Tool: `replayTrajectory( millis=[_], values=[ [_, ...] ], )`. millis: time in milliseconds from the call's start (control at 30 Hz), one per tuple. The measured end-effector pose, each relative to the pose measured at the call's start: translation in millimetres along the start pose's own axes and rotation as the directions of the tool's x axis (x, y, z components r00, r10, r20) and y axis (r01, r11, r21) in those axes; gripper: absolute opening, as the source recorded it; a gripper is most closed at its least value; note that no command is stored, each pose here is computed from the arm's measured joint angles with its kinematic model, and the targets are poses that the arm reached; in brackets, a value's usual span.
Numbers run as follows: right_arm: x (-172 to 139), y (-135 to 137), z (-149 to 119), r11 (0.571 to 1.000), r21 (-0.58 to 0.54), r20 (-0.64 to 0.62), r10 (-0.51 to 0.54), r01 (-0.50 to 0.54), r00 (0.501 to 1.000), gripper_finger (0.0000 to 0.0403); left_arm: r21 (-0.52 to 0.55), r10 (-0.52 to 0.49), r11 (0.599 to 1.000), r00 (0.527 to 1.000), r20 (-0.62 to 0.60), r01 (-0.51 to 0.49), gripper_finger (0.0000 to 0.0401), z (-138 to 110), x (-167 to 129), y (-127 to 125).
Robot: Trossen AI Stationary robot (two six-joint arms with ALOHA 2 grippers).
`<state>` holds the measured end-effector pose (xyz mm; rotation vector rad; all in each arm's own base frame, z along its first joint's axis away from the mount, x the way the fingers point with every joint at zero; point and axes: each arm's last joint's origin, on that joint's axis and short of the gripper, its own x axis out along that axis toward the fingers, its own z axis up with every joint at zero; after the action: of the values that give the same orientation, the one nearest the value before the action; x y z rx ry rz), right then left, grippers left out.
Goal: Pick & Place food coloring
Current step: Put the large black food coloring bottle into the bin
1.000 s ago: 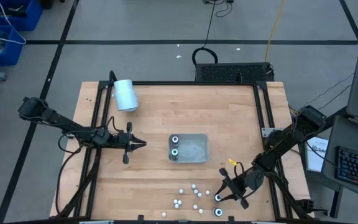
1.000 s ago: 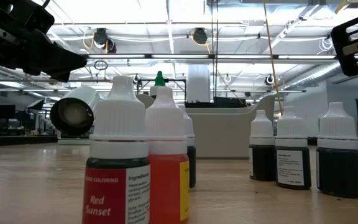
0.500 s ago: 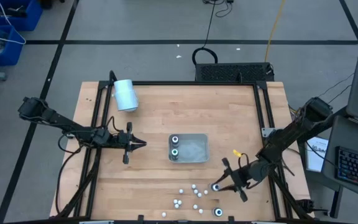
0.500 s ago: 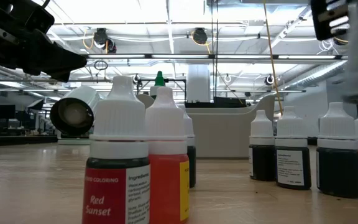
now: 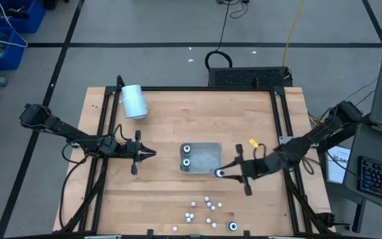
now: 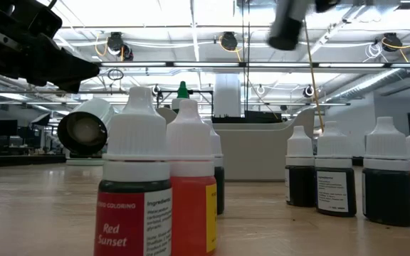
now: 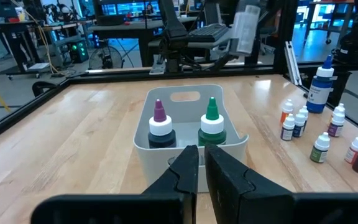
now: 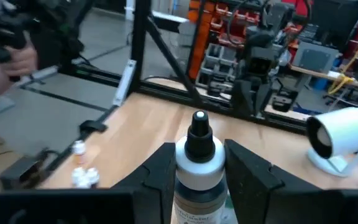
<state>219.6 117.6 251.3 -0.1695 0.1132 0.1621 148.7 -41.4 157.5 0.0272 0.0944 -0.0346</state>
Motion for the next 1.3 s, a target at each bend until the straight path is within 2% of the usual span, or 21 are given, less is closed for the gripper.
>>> replayTrajectory(
  millis=[133,267,500,867,1067,1300],
  values=[
    [29.7,-13.6,7.4,0.998,0.002,-0.039,-0.063,0.063,0.997,0.0108,-0.001,0.007,1.0,1.0,0.001,-0.007,0.0037,0.1,0.0,0.2],
    [55.4,-30.0,8.6,0.988,0.064,-0.066,-0.138,0.142,0.988,0.0107,0.0,0.007,1.0,1.0,0.0,-0.007,0.0037,0.0,0.0,0.2],
    [79.1,-50.2,-17.0,0.967,0.108,-0.163,-0.213,0.232,0.963,0.0109,-0.001,0.007,1.0,1.0,-0.001,-0.007,0.0037,-0.1,0.0,0.2],
    [92.0,-63.1,-42.2,0.94,0.157,-0.254,-0.258,0.303,0.932,0.0108,0.005,0.007,1.0,1.0,-0.001,-0.007,0.0037,-0.2,0.0,0.2],
    [93.5,-63.2,-49.0,0.922,0.157,-0.271,-0.304,0.353,0.913,0.0105,0.005,0.007,1.0,1.0,-0.001,-0.007,0.0037,-0.1,0.0,0.1],
    [89.3,-66.2,-64.7,0.909,0.194,-0.247,-0.32,0.37,0.915,0.0108,0.007,0.007,1.0,1.0,-0.001,-0.007,0.0037,-0.2,0.0,0.2]
  ],
)
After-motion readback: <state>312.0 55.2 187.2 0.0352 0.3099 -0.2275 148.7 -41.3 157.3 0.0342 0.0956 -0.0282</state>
